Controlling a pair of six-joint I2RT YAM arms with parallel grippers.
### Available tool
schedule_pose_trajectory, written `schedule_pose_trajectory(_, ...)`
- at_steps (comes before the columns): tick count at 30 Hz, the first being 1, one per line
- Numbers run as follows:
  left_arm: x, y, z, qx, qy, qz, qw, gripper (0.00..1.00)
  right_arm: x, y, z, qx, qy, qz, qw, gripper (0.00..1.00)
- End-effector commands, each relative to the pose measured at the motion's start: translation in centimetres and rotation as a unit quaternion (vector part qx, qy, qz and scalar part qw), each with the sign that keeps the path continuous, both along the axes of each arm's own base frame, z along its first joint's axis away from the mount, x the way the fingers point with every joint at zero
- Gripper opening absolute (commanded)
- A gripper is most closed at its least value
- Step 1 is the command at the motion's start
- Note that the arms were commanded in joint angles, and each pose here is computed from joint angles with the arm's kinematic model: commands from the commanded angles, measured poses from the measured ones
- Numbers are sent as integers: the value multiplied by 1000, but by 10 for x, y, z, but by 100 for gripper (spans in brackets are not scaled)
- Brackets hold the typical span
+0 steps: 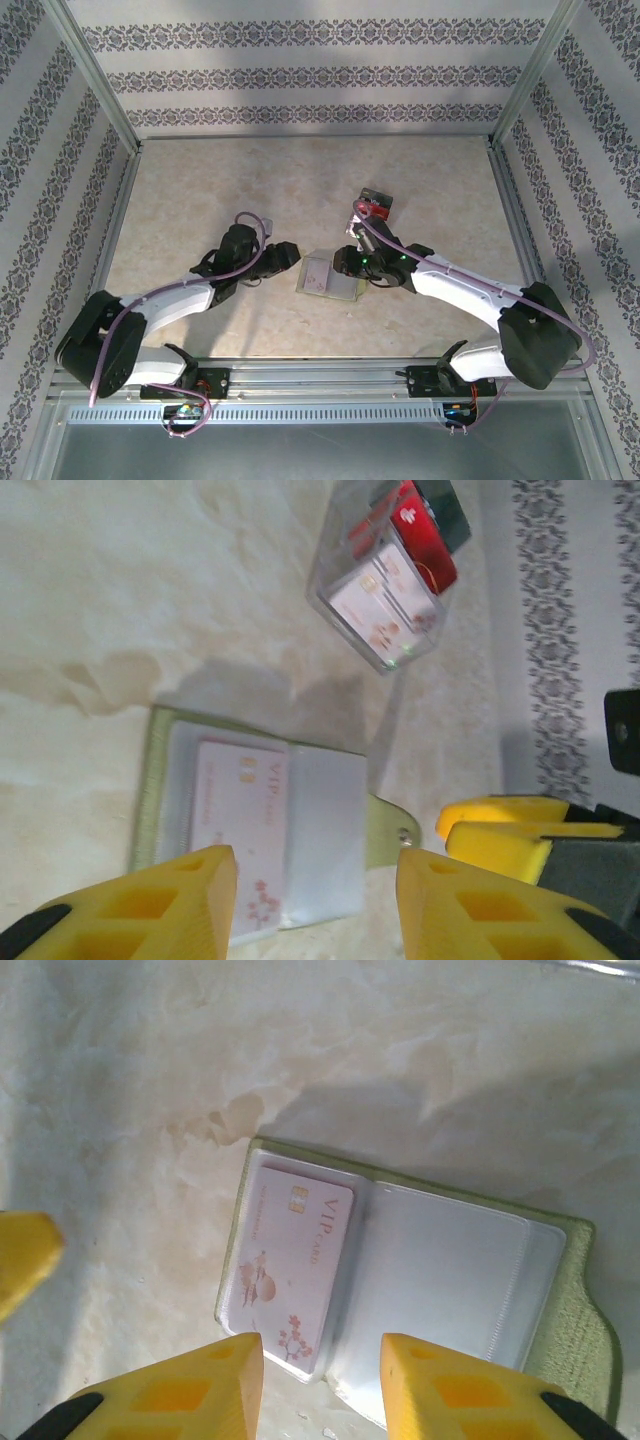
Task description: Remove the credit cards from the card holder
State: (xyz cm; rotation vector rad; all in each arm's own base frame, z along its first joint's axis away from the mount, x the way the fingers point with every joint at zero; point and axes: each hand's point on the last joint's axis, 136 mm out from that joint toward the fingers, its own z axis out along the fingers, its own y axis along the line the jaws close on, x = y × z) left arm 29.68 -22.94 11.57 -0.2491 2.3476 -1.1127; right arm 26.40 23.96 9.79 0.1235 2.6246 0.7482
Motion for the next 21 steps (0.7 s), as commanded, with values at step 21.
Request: schedule_pose_trajectory(21, -37, -29, -85, 117, 78, -112, 984, 23, 3, 40, -33, 67, 64, 4, 996, 30)
